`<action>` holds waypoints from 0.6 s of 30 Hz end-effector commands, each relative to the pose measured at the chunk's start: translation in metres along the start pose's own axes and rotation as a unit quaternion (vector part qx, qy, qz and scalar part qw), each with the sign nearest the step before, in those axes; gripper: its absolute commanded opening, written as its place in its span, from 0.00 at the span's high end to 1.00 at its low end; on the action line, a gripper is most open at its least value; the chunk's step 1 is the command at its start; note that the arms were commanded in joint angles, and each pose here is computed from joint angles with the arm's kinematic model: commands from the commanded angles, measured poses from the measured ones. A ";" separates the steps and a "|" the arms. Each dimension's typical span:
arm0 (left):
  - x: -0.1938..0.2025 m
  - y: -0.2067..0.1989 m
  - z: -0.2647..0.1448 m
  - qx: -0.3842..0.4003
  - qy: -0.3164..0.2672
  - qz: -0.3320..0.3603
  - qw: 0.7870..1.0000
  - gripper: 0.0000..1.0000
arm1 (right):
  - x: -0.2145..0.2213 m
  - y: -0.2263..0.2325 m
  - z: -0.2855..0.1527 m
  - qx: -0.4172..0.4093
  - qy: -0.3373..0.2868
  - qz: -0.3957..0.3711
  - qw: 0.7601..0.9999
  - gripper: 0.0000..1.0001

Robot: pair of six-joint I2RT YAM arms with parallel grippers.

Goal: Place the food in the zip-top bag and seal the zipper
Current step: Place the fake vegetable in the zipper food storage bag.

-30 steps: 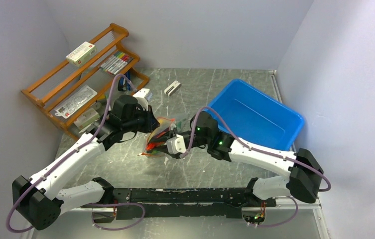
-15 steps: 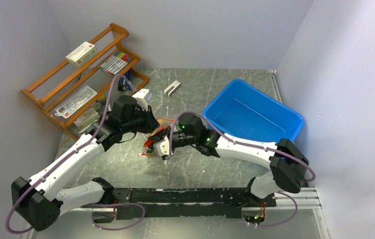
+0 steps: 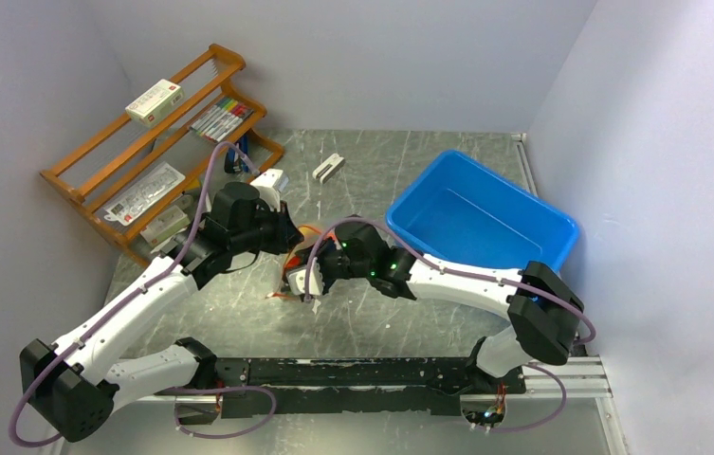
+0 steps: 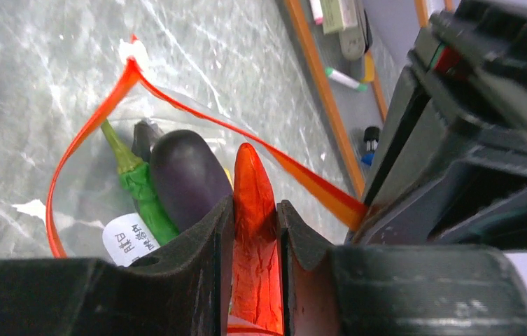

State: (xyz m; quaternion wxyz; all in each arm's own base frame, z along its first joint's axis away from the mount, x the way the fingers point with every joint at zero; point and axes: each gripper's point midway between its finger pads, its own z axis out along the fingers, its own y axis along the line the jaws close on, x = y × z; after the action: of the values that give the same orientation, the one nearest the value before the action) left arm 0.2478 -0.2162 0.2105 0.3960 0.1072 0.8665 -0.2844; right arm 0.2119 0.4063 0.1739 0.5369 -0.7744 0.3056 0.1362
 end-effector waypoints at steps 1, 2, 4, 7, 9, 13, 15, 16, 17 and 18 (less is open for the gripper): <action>-0.006 0.001 -0.004 -0.003 -0.014 0.007 1.000 0.93 | 0.020 0.001 -0.006 0.005 0.056 -0.013 0.998 0.76; -0.007 0.001 -0.004 -0.003 -0.014 0.007 1.000 0.93 | 0.023 0.000 -0.007 0.007 0.064 -0.014 0.998 0.75; -0.007 0.000 -0.004 0.000 -0.015 0.005 1.000 0.93 | 0.029 -0.001 -0.007 0.011 0.078 -0.012 0.997 0.71; -0.007 -0.001 -0.003 0.003 -0.015 0.003 1.000 0.93 | 0.037 0.000 -0.008 0.005 0.101 -0.011 0.995 0.63; -0.007 -0.001 -0.003 0.003 -0.013 0.003 1.000 0.93 | 0.036 0.000 -0.010 0.005 0.103 -0.009 0.995 0.59; -0.008 -0.001 -0.002 0.002 -0.012 0.006 1.000 0.93 | 0.023 -0.006 -0.019 0.028 0.077 -0.007 0.997 0.56; -0.007 0.000 -0.002 0.001 -0.012 0.007 1.000 0.93 | 0.015 -0.005 -0.023 0.028 0.063 -0.001 0.998 0.55; -0.007 0.000 -0.001 -0.001 -0.011 0.008 1.000 0.93 | 0.009 -0.008 -0.028 0.031 0.053 0.002 0.998 0.55; -0.007 0.001 -0.001 -0.003 -0.010 0.009 1.000 0.93 | 0.004 -0.008 -0.030 0.033 0.044 0.011 0.998 0.55; -0.006 0.003 0.000 -0.005 -0.010 0.010 1.000 0.93 | -0.003 -0.010 -0.033 0.035 0.031 0.020 0.999 0.55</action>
State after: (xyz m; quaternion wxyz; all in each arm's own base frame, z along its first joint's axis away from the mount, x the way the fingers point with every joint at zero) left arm 0.2477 -0.2159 0.2098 0.3954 0.1080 0.8671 -0.2831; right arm 0.2275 0.3801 0.1665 0.5224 -0.7749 0.3482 0.0729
